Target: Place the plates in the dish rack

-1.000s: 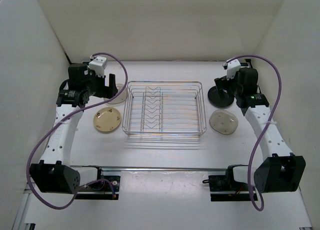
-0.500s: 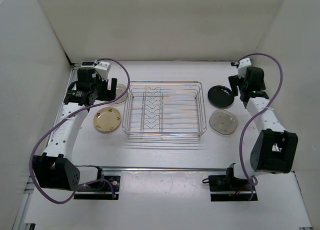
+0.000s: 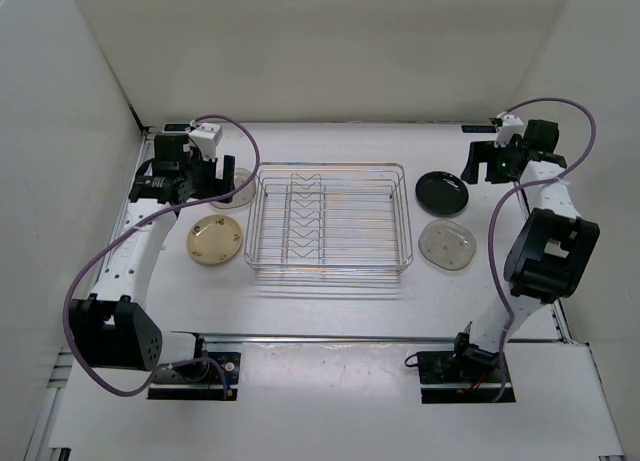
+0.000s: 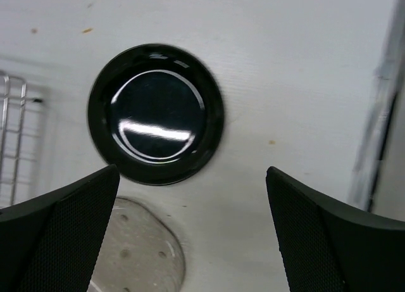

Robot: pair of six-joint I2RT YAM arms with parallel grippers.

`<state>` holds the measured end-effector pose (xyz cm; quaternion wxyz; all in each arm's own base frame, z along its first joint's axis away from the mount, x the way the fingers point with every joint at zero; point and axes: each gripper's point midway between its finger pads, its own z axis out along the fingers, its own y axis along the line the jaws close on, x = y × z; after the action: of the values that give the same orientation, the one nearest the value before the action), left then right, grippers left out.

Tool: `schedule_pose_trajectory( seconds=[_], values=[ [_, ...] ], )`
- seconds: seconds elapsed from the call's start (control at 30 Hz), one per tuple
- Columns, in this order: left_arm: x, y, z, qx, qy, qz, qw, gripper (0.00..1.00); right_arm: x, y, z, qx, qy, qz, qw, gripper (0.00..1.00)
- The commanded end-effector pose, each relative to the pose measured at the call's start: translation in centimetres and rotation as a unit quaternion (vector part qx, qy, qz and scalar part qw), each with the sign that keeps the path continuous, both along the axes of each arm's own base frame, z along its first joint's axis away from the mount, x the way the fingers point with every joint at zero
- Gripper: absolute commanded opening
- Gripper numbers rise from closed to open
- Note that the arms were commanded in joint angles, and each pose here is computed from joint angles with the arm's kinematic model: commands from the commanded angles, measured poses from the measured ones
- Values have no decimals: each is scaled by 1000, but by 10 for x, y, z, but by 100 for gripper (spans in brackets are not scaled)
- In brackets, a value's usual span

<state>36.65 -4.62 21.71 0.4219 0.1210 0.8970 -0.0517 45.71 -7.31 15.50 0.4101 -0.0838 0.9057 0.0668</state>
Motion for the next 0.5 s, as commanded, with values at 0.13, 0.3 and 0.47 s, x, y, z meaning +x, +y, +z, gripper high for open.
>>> schedule_pose_trajectory(
  seconds=[0.13, 0.3, 0.47],
  values=[
    [-11, -12, 24, -39, -30, -28, 998, 100, 4, 25, -13, 182, 51, 81, 979, 100],
    [-14, -15, 24, -45, -30, -36, 998, 100, 12, 11, -35, 192, 72, 60, 977, 99],
    [-16, -19, 25, -52, -29, -45, 997, 100, 9, -1, -56, 185, 89, 48, 978, 99]
  ],
)
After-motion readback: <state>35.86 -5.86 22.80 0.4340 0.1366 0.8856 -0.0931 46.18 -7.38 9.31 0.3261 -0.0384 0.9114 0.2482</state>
